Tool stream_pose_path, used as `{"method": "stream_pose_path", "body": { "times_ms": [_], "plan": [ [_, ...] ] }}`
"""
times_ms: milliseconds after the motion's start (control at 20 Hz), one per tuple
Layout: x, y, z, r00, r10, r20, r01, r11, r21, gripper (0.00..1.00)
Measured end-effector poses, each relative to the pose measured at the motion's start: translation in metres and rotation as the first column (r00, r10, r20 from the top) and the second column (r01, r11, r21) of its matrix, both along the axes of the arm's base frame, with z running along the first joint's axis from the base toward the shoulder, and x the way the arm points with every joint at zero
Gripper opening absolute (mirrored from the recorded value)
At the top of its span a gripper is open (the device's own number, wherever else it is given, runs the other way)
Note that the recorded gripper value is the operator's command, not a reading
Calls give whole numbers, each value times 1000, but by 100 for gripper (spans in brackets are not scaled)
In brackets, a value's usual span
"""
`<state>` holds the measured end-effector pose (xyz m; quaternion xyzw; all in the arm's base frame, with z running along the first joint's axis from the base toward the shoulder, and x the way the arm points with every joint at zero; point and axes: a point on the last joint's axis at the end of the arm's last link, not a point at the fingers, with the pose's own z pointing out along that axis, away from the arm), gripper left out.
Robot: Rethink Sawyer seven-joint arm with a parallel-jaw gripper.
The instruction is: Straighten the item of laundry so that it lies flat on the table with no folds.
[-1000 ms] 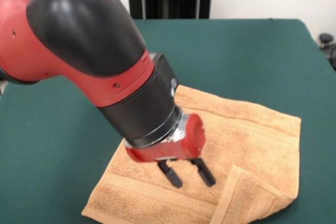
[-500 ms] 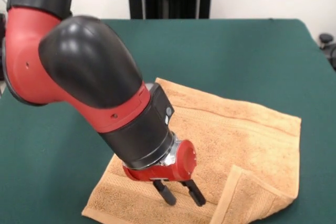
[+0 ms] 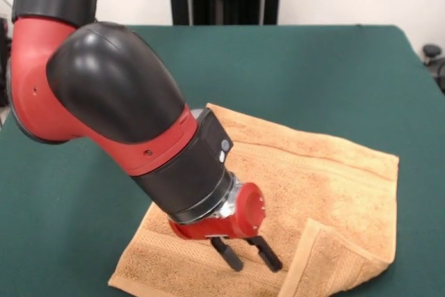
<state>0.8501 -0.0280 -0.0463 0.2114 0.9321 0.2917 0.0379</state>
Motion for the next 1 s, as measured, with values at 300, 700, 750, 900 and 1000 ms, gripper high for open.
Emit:
{"method": "stream_pose_path", "body": {
  "times_ms": [300,700,750,900,1000],
  "plan": [
    [0,15,8,1000,14,-1,-14,999,30,100],
    [0,36,36,999,50,11,-51,997,56,100],
    [1,38,39,999,53,12,-53,997,58,100],
    [2,42,47,998,60,19,-61,996,61,100],
    [3,43,49,998,61,21,-63,996,61,100]
  ]
}}
